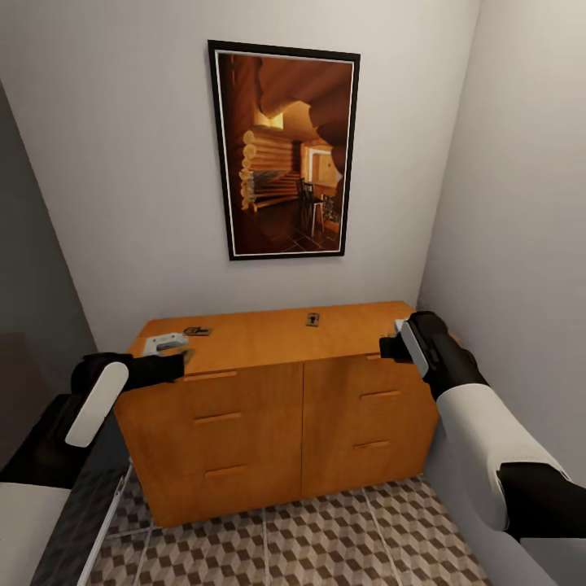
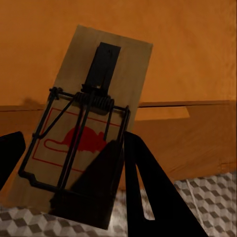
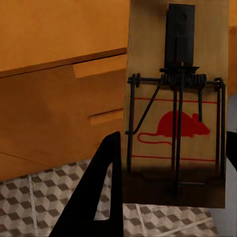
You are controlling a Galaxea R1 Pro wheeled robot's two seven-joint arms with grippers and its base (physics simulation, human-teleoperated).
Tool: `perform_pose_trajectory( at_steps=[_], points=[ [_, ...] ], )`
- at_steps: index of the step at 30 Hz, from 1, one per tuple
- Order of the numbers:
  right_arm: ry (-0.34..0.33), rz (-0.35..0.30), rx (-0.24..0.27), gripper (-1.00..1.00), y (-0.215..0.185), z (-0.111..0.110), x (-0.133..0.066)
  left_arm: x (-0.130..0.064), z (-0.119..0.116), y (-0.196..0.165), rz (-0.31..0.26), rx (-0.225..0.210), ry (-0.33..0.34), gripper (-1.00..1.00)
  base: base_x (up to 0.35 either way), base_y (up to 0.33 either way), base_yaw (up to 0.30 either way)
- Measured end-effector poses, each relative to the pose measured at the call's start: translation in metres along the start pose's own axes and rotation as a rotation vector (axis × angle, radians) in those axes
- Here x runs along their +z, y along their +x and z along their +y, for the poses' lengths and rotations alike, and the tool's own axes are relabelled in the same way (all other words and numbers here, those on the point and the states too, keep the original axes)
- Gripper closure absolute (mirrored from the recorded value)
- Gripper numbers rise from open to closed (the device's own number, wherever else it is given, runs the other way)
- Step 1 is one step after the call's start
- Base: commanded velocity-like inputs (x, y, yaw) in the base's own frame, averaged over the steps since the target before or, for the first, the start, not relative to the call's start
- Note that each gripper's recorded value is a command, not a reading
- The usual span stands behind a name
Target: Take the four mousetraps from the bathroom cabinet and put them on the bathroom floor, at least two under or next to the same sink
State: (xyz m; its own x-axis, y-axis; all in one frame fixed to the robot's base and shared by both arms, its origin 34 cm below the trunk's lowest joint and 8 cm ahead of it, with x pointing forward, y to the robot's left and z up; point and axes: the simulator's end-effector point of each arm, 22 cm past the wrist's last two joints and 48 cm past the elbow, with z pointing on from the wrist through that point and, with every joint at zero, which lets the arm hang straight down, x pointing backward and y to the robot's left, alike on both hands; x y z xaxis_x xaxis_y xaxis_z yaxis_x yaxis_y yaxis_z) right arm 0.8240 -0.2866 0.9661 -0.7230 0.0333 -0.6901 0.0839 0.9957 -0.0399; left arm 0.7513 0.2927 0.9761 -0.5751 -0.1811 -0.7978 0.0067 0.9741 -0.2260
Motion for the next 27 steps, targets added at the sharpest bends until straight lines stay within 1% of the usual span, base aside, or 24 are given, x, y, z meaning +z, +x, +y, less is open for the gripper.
perform_pose_trajectory(
  at_steps=[4,8,11,20,26,27],
  points=[
    [0.001,0.023,-0.001,1.00,0.015,0.000,0.007,-0.004,-0.011,0.000,0.007,-0.001,0.034,1.00,0.000,0.000,0.000],
    [0.001,0.046,-0.003,1.00,0.030,0.000,0.013,-0.005,-0.016,0.004,0.023,-0.008,0.054,1.00,-0.014,0.000,0.000],
    [0.002,0.063,-0.004,1.00,0.041,0.000,0.018,-0.005,-0.020,0.004,0.026,-0.016,0.069,1.00,-0.152,0.000,0.000],
    [0.003,0.115,-0.008,1.00,0.076,0.000,0.031,-0.006,-0.030,0.005,0.034,-0.042,0.114,1.00,-0.305,0.000,0.000],
    [0.004,0.148,-0.011,1.00,0.099,0.000,0.038,-0.006,-0.030,0.005,0.034,-0.042,0.114,1.00,-0.334,0.000,0.000],
    [0.005,0.201,-0.015,1.00,0.135,-0.001,0.048,-0.006,-0.030,0.005,0.034,-0.042,0.114,1.00,-0.334,0.000,0.000]
  ],
)
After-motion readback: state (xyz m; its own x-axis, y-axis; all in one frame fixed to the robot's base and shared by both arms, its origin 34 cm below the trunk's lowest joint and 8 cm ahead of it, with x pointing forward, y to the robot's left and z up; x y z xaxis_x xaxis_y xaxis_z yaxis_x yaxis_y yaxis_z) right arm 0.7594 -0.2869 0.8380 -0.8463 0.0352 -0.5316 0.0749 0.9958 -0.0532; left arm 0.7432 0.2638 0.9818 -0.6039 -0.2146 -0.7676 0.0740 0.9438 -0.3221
